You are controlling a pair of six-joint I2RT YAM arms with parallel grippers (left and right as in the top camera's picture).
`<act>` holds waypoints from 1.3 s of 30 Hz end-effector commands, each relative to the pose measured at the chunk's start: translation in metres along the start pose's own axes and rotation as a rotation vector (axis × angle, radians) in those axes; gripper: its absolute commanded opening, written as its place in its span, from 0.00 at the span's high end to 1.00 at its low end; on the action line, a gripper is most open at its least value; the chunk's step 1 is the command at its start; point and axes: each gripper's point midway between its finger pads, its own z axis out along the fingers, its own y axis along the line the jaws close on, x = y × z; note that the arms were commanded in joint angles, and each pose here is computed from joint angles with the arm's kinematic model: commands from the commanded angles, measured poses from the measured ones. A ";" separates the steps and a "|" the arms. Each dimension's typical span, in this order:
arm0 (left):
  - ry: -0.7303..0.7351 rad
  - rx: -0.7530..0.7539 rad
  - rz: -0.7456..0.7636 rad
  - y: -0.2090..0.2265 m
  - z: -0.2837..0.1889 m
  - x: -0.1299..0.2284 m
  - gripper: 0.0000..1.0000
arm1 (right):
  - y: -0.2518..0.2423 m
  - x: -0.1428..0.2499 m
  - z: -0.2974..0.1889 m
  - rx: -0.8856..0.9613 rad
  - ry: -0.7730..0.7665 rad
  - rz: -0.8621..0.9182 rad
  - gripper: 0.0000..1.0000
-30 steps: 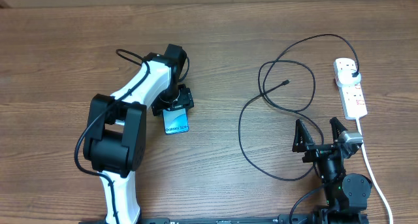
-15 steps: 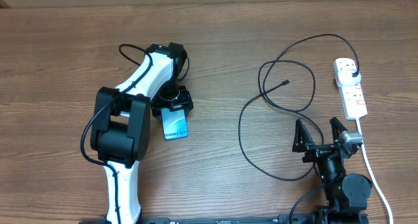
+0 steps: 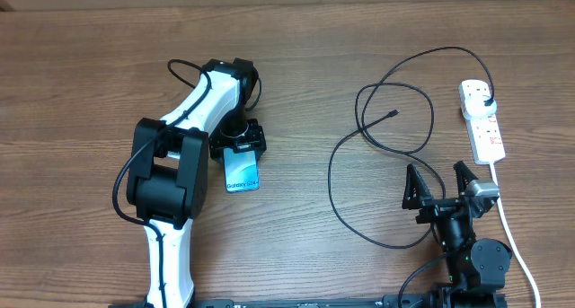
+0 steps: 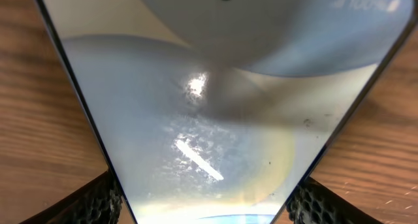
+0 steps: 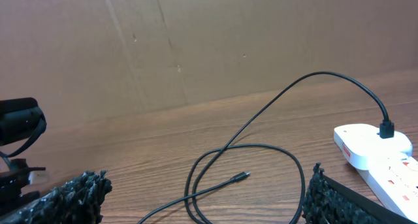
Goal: Plug charger to phone and switch on socket
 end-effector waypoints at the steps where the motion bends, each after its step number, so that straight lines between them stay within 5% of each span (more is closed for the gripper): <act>1: -0.063 -0.030 0.007 -0.001 0.005 -0.021 0.34 | -0.001 0.003 0.000 0.005 0.000 -0.001 0.00; 24: -0.215 0.004 0.000 -0.017 -0.047 -0.054 0.43 | -0.001 0.003 0.000 0.005 0.000 -0.001 0.00; 39: -0.072 0.116 0.051 -0.042 -0.100 -0.007 0.44 | -0.001 0.003 0.000 0.005 0.000 -0.001 0.00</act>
